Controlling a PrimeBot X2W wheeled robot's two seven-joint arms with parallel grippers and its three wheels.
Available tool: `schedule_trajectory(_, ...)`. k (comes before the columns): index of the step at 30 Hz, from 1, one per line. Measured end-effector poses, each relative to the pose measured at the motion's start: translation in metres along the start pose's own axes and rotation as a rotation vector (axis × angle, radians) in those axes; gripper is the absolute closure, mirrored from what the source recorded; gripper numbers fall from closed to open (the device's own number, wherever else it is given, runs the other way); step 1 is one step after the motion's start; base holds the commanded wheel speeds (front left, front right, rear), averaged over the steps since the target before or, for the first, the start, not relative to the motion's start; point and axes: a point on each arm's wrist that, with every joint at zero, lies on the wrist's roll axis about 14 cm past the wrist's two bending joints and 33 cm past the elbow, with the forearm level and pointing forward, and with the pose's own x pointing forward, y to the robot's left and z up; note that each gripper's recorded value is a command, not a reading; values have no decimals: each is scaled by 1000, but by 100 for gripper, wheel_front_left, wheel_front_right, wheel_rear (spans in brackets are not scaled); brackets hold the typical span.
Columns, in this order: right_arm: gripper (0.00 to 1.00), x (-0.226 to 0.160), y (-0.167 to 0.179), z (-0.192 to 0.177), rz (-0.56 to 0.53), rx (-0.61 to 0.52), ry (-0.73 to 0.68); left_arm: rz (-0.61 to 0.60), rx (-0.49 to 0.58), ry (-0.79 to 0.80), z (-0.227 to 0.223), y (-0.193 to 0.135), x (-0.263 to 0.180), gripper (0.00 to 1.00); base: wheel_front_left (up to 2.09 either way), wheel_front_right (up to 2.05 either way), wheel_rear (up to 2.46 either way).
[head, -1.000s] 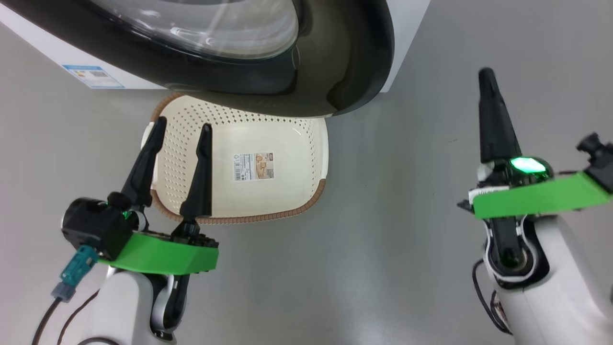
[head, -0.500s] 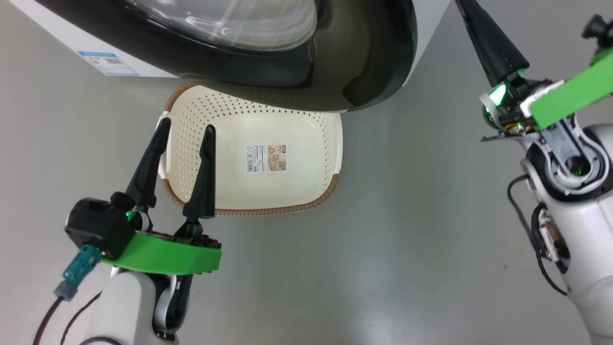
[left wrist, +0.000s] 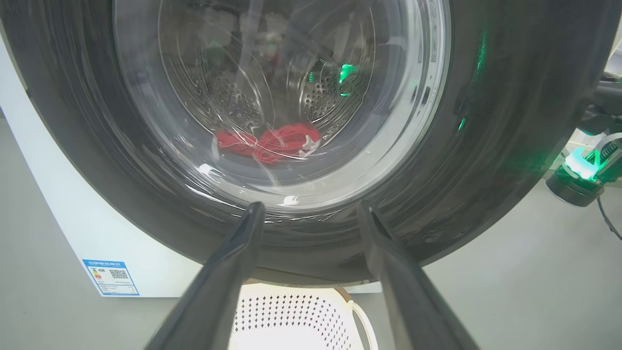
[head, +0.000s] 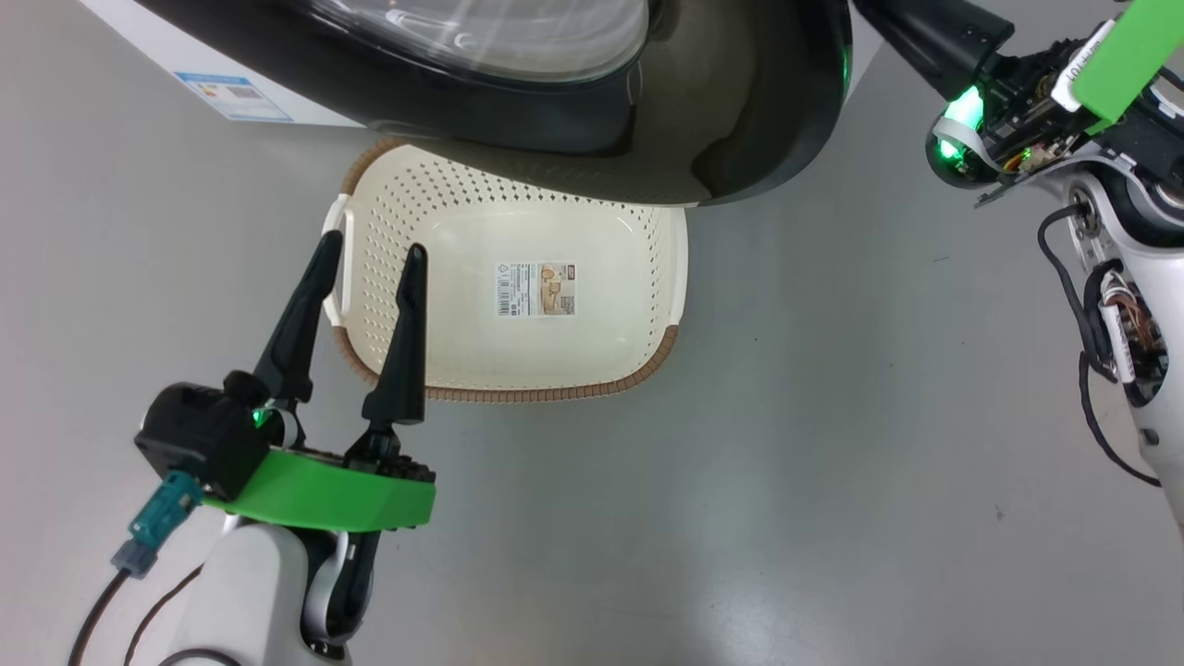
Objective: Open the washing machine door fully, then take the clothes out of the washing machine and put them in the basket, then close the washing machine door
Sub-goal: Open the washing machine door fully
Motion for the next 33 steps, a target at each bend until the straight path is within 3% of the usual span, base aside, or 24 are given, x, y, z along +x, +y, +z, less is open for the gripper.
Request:
schedule_trajectory(14,100,15,4,-15,-5,-27,167,10,3,12,-4,4,-1,0,0,0,0)
schedule_trajectory(33,100,4,28,-85,39,-85,340,30,12,-63,35,7,-15,0,0,0,0)
